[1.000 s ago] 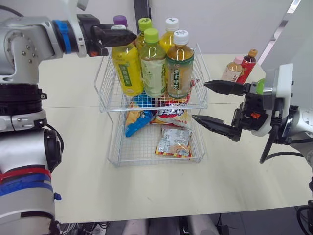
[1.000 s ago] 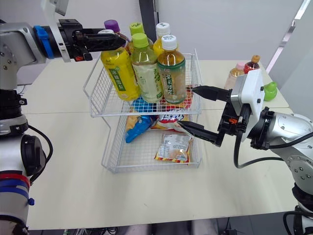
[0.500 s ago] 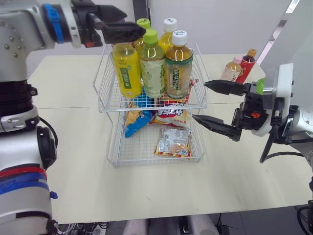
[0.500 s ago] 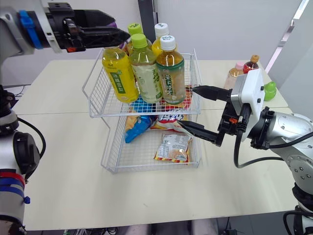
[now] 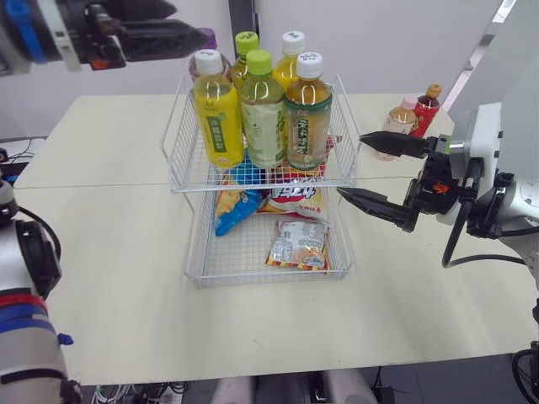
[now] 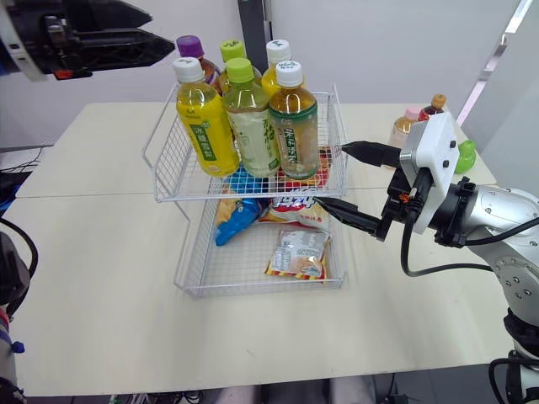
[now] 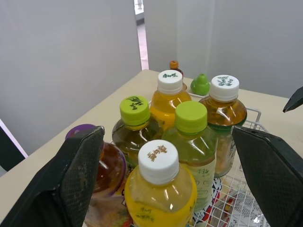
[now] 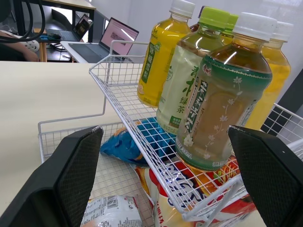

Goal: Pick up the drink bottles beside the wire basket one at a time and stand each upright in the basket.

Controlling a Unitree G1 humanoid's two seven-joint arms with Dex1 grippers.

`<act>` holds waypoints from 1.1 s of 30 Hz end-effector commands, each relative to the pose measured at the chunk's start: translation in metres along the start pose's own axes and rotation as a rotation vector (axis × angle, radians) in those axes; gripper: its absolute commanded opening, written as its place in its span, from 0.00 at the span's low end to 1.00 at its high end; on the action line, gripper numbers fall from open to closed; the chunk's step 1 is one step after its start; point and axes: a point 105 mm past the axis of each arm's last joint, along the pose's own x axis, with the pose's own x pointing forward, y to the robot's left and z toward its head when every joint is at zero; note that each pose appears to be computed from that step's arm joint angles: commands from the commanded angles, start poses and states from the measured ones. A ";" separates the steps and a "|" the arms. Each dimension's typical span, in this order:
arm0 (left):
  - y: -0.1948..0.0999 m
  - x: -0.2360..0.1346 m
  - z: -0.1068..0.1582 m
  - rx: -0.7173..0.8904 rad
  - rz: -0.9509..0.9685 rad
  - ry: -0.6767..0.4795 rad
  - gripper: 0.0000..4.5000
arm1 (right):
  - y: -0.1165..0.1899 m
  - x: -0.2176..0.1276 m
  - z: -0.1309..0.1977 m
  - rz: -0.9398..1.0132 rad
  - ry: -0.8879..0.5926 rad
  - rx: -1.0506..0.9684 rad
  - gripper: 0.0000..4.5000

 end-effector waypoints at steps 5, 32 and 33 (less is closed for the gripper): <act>0.045 -0.081 -0.031 0.114 0.325 0.084 0.99 | -0.039 -0.067 0.043 -0.103 0.099 -0.054 1.00; 0.049 -0.140 -0.262 0.105 0.988 0.257 0.99 | -0.104 -0.119 -0.142 -0.602 0.318 -0.088 1.00; 0.046 -0.141 -0.268 0.100 0.989 0.267 0.99 | -0.106 -0.121 -0.147 -0.635 0.314 -0.077 1.00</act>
